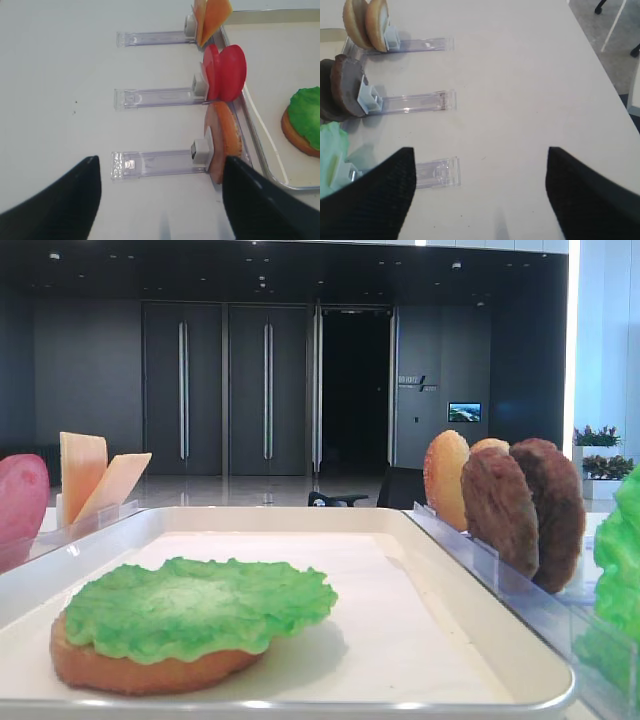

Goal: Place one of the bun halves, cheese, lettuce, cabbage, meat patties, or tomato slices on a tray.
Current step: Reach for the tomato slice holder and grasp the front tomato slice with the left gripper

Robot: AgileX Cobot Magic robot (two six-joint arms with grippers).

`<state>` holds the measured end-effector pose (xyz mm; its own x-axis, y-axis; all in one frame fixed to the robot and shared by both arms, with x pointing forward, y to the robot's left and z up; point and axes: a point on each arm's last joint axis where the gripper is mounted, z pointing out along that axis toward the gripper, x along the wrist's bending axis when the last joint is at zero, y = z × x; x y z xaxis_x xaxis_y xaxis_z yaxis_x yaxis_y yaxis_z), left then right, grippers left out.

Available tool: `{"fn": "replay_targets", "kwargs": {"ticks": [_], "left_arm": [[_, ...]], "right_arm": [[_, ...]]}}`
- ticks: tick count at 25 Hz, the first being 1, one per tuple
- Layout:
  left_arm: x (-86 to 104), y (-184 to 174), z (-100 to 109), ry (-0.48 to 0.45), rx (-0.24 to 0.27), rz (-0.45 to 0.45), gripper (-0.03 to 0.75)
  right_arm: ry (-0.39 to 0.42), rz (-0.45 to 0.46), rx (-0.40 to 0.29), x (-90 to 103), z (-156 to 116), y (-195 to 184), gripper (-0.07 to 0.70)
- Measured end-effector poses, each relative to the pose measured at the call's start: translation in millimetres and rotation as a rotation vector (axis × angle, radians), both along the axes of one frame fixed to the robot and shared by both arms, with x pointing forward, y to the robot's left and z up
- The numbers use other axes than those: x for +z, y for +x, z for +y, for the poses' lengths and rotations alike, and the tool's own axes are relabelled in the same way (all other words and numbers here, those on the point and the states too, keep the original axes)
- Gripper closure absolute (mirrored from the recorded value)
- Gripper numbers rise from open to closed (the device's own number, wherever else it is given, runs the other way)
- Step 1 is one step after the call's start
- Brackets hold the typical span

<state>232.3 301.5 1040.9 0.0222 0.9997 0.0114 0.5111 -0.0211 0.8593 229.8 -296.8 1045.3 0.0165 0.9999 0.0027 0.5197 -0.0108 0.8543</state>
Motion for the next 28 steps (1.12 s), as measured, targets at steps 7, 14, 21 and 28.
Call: {"fn": "replay_targets", "kwargs": {"ticks": [7,14,21,28], "left_arm": [[0.0,0,0,0.000,0.000,0.000,0.139],[0.0,0,0,0.000,0.000,0.000,0.139],[0.2,11,0,0.001,0.000,0.072,0.139],[-1.5,43,-1,0.003,0.001,0.283,0.139]], "right_arm": [[0.000,0.000,0.000,0.0,0,0,0.091],[0.000,0.000,0.000,0.0,0,0,0.091],[0.000,0.000,0.000,0.0,0,0,0.091],[0.000,0.000,0.000,0.0,0,0,0.091]]}}
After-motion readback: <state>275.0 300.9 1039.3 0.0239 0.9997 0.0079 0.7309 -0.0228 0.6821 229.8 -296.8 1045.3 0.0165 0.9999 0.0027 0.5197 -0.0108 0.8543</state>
